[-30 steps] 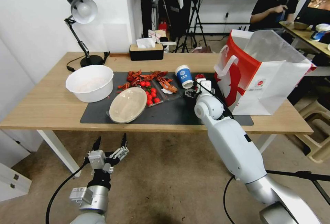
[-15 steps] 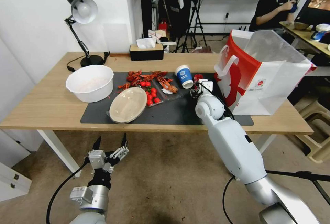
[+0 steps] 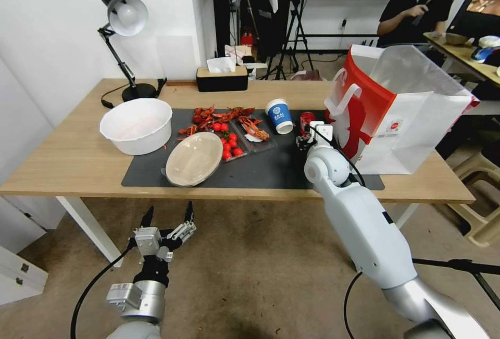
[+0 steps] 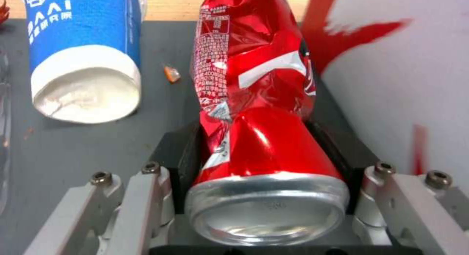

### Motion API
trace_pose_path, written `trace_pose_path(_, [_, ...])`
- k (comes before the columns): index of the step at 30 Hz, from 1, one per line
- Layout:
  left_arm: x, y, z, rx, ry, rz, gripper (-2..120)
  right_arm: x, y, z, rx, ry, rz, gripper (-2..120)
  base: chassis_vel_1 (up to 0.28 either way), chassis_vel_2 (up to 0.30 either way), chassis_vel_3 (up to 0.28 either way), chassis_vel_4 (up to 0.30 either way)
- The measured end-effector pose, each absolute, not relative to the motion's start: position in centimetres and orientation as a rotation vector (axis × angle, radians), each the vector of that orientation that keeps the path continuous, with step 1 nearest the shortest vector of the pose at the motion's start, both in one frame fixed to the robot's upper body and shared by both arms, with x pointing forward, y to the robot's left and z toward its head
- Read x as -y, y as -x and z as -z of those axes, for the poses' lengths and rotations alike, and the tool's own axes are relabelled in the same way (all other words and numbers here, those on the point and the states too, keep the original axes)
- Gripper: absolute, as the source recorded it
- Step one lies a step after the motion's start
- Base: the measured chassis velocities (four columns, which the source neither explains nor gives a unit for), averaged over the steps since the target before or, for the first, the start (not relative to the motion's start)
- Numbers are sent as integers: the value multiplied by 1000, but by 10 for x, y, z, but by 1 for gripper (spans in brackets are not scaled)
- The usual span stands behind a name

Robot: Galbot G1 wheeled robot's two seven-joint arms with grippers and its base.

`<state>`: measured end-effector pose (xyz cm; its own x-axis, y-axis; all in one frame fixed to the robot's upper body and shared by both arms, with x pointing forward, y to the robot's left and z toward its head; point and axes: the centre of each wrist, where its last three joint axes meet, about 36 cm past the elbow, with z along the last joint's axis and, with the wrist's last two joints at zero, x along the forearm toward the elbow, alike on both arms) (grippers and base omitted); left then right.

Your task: Pick up the trash from the table and place it into the takeout bag.

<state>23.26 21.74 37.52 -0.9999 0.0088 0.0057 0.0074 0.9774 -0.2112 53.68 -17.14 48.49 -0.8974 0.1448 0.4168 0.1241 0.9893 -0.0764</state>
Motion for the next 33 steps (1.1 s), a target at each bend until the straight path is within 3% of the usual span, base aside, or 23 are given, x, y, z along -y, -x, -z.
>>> trace_pose_path(19, [-211, -228, -378, 3124, 21, -325, 100, 211, -397, -512, 2804, -17, -59, 49, 0, 0, 0, 0])
trace_pose_path(26, [-210, -229, -377, 3129, 20, -332, 100, 222, -372, -537, 2947, -176, -87, 49, 0, 0, 0, 0])
trace_pose_path(33, [-212, -230, -377, 3135, 13, -330, 100, 240, -383, -561, 3212, -257, -118, 49, 0, 0, 0, 0])
